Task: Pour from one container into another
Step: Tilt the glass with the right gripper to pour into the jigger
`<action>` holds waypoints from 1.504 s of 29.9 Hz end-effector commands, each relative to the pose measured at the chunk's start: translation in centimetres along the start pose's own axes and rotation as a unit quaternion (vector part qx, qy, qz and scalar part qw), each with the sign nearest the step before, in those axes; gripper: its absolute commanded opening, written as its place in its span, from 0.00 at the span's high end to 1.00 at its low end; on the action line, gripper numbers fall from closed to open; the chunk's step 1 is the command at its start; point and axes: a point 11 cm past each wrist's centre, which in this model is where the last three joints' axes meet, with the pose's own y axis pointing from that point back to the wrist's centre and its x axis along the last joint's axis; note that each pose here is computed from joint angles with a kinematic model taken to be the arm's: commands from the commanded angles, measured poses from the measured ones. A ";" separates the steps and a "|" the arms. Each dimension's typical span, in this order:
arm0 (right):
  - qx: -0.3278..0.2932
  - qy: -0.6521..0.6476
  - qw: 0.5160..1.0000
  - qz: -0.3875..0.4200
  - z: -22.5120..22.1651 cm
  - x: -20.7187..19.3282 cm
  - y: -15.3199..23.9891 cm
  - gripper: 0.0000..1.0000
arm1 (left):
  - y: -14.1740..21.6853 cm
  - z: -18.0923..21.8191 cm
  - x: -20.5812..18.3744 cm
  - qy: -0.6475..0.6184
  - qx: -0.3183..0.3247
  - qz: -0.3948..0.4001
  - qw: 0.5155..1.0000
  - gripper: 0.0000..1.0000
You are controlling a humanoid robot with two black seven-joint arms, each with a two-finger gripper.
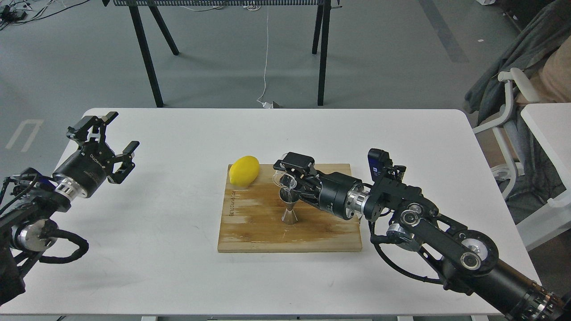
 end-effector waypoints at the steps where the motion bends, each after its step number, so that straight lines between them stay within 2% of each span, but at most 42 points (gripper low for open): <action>1: 0.000 0.012 1.000 0.000 -0.1 0.0 -0.1 0.58 | 0.0 -0.1 0.0 0.001 0.001 0.000 1.000 0.13; 45: -0.022 0.139 0.990 0.000 0.1 -0.7 -0.8 0.59 | 0.0 -0.2 0.0 0.001 0.002 0.001 1.000 0.13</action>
